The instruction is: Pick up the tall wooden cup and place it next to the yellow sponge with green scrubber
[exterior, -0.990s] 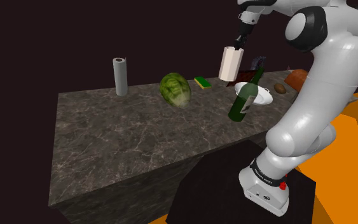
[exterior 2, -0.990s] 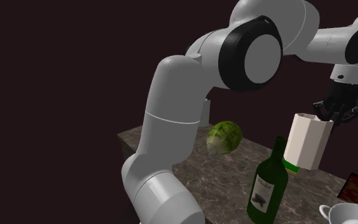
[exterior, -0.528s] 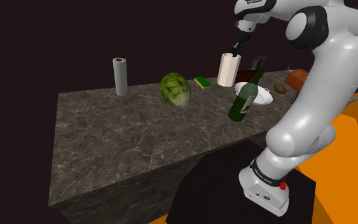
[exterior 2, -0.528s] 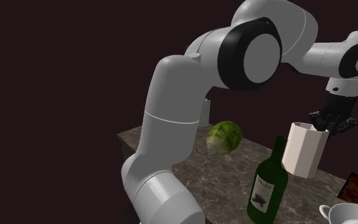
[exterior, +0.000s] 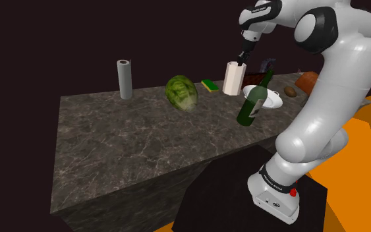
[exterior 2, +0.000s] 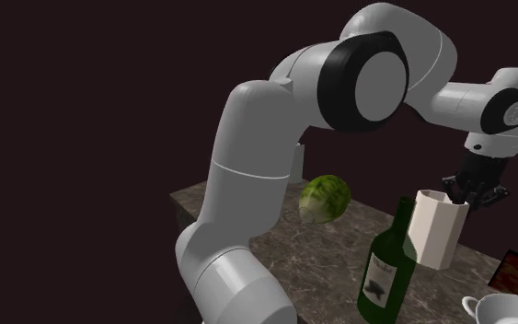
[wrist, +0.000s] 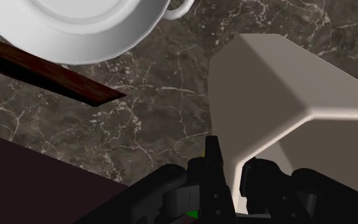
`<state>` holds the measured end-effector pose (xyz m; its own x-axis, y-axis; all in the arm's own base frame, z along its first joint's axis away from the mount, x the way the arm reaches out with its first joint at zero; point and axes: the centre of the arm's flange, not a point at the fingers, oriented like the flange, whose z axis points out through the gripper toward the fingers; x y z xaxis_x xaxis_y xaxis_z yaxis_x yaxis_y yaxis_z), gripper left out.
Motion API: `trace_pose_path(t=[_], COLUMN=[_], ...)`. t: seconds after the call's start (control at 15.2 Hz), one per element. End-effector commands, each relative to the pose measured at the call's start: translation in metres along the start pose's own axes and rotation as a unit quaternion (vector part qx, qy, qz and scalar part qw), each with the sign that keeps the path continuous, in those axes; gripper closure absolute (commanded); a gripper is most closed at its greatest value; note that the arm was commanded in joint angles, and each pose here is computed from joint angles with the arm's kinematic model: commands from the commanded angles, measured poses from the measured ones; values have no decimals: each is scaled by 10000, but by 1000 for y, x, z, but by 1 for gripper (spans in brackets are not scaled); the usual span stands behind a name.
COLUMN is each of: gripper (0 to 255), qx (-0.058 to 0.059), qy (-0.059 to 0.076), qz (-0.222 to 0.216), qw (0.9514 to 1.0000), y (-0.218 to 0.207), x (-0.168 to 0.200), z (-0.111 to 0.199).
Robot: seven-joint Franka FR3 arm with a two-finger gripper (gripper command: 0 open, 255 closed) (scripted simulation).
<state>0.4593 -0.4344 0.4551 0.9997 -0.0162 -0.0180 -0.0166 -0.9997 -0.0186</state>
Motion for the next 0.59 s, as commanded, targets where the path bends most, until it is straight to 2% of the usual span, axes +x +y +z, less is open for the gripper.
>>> trace_pose_path(t=[0.0,0.53], gripper=[255,255], qx=[-4,-4], qy=[6,6], qz=[0,0], qw=[10000,10000], y=[1,2], x=[0,0], z=[11,55])
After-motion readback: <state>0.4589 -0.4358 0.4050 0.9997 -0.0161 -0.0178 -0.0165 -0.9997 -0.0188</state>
